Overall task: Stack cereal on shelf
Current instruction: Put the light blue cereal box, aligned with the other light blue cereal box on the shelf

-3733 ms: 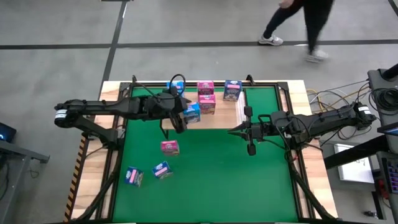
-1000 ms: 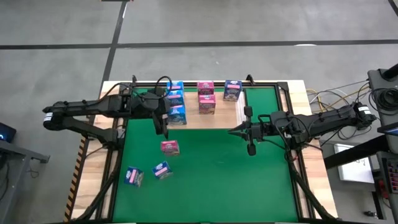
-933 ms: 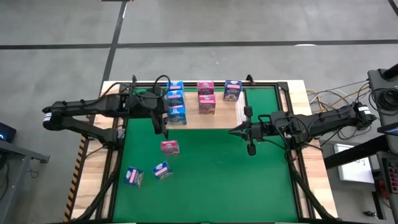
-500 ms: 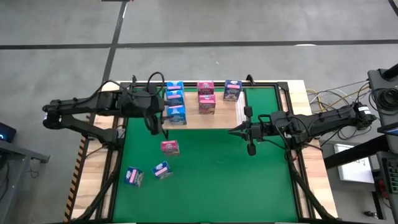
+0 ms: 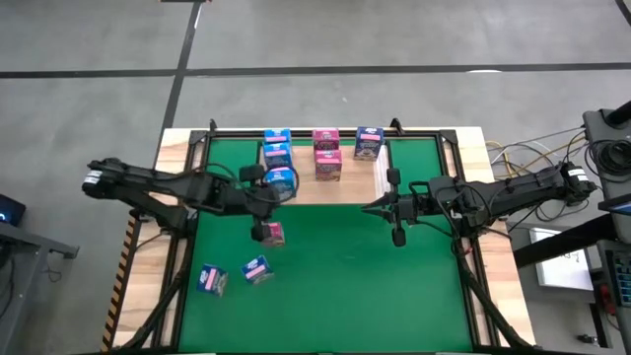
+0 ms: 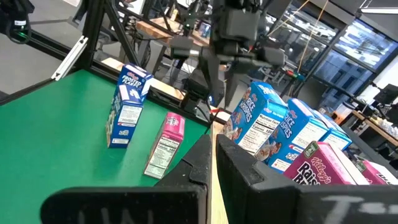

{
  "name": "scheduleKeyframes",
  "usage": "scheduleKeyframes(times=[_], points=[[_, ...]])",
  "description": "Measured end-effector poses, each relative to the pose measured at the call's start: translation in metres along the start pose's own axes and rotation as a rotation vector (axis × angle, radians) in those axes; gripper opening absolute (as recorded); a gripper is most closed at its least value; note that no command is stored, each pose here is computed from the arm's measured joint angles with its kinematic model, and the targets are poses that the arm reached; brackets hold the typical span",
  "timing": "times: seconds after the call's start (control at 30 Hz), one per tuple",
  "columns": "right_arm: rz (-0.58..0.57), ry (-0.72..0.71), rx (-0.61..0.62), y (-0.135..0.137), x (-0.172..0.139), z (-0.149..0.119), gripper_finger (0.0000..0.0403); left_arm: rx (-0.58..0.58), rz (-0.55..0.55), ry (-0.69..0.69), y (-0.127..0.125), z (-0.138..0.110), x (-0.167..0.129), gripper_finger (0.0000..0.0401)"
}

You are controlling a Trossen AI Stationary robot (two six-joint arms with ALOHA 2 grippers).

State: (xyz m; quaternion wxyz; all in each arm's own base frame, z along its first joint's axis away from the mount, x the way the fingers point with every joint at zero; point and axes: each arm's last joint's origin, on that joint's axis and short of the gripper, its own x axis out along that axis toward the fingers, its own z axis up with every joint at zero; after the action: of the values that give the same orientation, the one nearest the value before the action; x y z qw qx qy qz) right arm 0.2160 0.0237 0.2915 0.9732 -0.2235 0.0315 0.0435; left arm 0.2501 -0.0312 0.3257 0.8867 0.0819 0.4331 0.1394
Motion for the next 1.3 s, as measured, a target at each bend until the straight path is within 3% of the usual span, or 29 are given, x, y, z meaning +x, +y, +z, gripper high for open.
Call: scheduleKeyframes(times=[0.2, 0.4, 0.63, 1.3], points=[[0.000, 0.000, 0.000, 0.000, 0.000, 0.000, 0.0013, 0.007, 0.043, 0.038, -0.005, 0.001, 0.013, 0.0042], [0.000, 0.000, 0.000, 0.000, 0.000, 0.000, 0.0013, -0.015, 0.172, 0.037, -0.004, 0.001, 0.019, 0.0039], [0.000, 0.000, 0.000, 0.000, 0.000, 0.000, 0.0013, -0.030, 0.227, 0.042, -0.006, 0.000, 0.025, 0.0039], [0.000, 0.001, 0.000, 0.000, 0.000, 0.000, 0.0013, -0.076, 0.240, 0.070, -0.005, -0.005, 0.026, 0.0039]])
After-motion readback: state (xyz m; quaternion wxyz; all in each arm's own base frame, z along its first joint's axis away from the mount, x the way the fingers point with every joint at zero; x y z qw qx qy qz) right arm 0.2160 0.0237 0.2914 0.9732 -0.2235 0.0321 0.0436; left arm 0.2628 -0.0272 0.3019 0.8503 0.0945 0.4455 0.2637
